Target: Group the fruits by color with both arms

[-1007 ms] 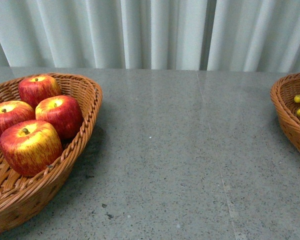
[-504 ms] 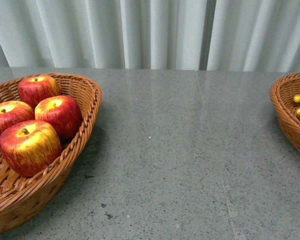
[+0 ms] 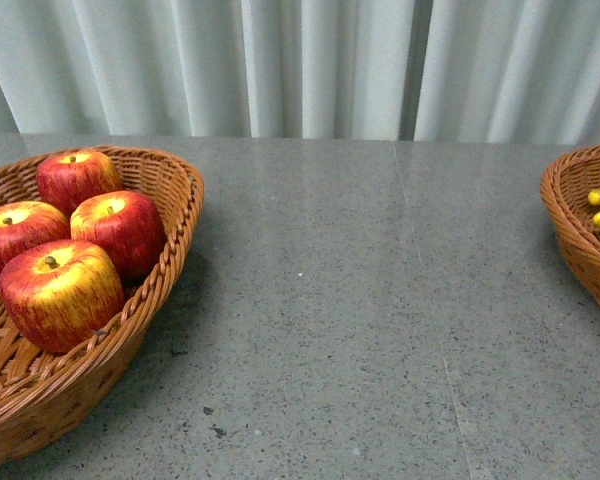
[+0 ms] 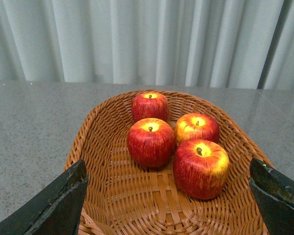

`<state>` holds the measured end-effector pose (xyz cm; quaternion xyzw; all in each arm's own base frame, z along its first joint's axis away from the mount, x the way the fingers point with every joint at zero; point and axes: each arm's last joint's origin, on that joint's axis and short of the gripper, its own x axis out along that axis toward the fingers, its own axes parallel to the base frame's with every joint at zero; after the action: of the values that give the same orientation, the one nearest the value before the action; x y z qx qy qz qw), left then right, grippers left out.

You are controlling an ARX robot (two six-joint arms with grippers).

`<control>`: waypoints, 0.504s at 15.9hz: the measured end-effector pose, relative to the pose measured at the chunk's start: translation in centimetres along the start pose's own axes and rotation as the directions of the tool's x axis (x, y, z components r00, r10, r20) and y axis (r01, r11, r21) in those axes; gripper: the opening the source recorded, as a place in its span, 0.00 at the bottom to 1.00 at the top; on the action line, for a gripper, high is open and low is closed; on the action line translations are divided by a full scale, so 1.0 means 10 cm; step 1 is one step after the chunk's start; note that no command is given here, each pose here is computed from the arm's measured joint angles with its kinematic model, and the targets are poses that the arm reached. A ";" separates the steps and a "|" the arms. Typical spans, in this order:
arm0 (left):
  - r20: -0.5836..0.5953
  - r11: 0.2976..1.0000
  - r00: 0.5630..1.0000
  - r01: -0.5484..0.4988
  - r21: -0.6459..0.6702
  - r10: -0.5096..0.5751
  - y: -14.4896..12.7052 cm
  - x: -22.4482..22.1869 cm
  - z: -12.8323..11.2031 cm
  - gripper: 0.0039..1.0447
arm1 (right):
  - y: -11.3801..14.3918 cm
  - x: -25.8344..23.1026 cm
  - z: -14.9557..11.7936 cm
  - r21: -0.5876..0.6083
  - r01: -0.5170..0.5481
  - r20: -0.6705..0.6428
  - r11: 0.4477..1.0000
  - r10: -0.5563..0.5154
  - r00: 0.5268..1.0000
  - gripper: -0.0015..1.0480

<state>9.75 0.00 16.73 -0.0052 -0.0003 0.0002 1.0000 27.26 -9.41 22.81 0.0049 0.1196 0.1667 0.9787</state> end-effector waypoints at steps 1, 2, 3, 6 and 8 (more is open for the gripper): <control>0.000 1.000 1.000 0.000 0.000 0.000 0.00 0.00 0.00 0.94 | 0.04 -0.03 0.07 0.003 -0.011 0.028 1.000 0.011 1.000 0.95; 0.000 1.000 1.000 0.000 0.000 0.000 0.00 0.00 0.00 0.94 | 0.09 -0.08 0.15 -0.008 -0.029 0.064 1.000 0.030 0.997 0.93; 0.000 1.000 1.000 0.000 0.000 0.000 0.00 0.00 0.00 0.94 | 0.17 -0.16 0.24 -0.014 -0.038 0.107 0.999 0.040 0.993 0.94; 0.000 1.000 1.000 0.000 0.000 0.000 0.00 0.00 0.00 0.94 | 0.47 -0.43 0.37 0.013 -0.074 0.221 0.997 0.069 0.973 0.94; 0.000 1.000 1.000 0.000 0.000 0.000 0.00 0.00 0.00 0.94 | 0.76 -0.74 0.35 0.041 -0.093 0.284 0.995 0.078 0.956 0.94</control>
<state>9.75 0.00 16.73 -0.0054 -0.0003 0.0002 1.0000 18.80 -4.52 28.31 0.0600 -0.0170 0.2031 0.9772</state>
